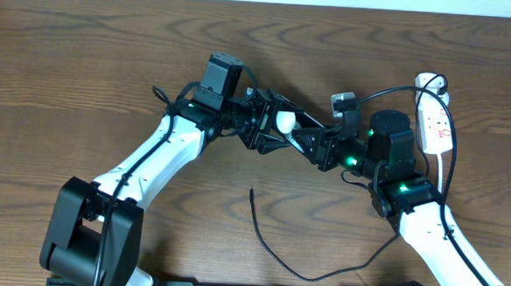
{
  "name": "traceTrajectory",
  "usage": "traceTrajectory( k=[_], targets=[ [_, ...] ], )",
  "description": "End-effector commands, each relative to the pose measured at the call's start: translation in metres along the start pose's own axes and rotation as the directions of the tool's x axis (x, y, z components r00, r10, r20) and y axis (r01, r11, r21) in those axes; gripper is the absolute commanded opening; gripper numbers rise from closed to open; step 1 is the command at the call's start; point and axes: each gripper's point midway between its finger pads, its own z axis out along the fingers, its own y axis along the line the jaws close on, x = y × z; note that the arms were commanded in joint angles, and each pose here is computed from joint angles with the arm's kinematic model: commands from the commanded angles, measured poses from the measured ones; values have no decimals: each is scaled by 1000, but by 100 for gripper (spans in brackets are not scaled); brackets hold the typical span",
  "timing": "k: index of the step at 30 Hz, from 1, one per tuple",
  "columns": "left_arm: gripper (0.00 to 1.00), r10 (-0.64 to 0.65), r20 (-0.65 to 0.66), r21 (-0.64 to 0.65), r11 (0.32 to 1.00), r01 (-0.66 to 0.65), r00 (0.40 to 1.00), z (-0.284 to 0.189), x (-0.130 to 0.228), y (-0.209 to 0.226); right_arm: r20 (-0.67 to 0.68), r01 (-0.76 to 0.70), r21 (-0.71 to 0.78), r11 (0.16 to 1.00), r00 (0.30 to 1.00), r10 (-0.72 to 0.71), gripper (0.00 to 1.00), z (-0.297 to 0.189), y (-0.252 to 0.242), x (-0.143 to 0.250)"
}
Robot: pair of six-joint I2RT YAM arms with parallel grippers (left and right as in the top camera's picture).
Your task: Plug charger to phone and switch on socket
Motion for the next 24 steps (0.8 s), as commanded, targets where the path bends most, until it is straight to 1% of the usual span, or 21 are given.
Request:
traceTrajectory(
  k=[1,6,9,12,16,17,19,21,22,23,24],
  targets=[
    [8,49,-30,28,998,-49,998,-4,17,-16,15,22,-18,1000,1000,-22,27,-1,8,-8],
    [7,48,-29,28,998,-48,998,-4,17,-16,15,22,-18,1000,1000,-22,20,-1,8,-8],
    [8,46,-28,28,999,-45,999,-4,17,-16,15,22,-18,1000,1000,-22,10,-1,8,-8],
    [7,46,-29,28,999,-45,999,-4,17,-16,15,22,-18,1000,1000,-22,4,-1,8,-8],
    [7,46,-29,28,999,-45,999,-4,17,-16,15,22,-17,1000,1000,-22,1,-1,8,-8],
    [9,47,-29,28,999,-46,999,-4,17,-16,15,21,-17,1000,1000,-21,1,-1,8,-8],
    [36,47,-29,28,999,-46,998,-4,17,-16,17,17,-14,1000,1000,-17,1,-1,7,-8],
    [69,47,-29,28,999,-46,998,-4,17,-16,20,12,-6,1000,1000,-12,1,-1,6,-9],
    [81,47,-31,28,999,-47,998,-4,17,-16,22,11,-2,1000,1000,-11,1,-1,5,-9],
    [88,48,-35,28,999,-47,998,-4,18,-16,25,11,4,1000,1000,-11,1,-1,4,-10],
    [89,49,-43,30,998,-48,998,-4,19,-16,28,10,10,1000,1000,-11,1,-1,3,-10]
  ],
)
